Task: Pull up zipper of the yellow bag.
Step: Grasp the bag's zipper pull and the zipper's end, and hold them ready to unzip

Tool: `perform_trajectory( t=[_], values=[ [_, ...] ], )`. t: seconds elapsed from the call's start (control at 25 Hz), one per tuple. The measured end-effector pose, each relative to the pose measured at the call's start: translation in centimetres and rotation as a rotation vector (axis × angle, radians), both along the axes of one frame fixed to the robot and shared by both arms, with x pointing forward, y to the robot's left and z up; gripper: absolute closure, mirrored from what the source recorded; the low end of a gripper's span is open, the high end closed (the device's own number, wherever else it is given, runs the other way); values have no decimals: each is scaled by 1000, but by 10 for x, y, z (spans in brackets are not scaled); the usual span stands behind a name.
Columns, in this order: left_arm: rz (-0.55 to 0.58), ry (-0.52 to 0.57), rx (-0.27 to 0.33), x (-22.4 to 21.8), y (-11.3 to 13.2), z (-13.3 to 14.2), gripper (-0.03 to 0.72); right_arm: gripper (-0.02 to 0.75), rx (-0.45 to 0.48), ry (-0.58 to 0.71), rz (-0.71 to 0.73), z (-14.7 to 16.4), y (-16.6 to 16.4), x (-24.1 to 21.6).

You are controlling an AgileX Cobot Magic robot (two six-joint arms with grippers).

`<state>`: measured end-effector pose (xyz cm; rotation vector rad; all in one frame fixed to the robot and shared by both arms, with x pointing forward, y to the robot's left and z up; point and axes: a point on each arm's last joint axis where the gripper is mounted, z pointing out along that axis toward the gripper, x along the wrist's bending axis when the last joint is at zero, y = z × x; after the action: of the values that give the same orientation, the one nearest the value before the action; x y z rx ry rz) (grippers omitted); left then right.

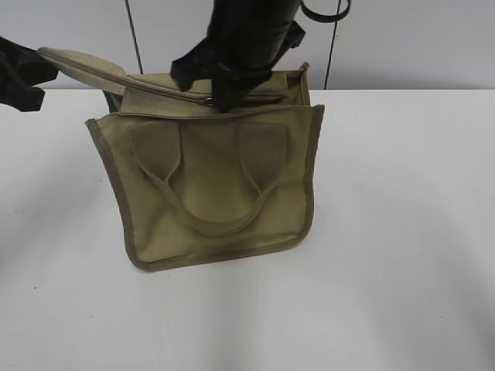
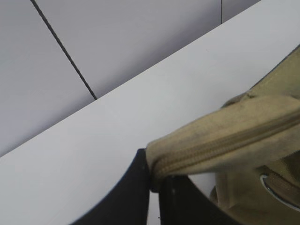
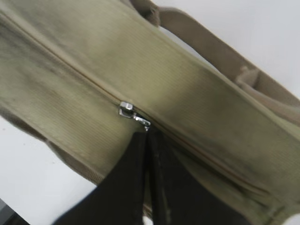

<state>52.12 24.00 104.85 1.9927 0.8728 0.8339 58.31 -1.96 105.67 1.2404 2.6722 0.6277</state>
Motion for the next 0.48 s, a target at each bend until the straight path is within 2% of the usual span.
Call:
perform_trajectory(
  t=[0.24,0.36,0.48],
  values=[
    [1,0,-2,0,0,0,680,752,-71,76,-105,4,-48,18],
    [3,0,-3,0,0,0,680,752,-73,70,-152,12,-68,25],
    [-6,2,-8,0,-1,0,680,751,-57,64,-166,19,-74,25]
  ],
)
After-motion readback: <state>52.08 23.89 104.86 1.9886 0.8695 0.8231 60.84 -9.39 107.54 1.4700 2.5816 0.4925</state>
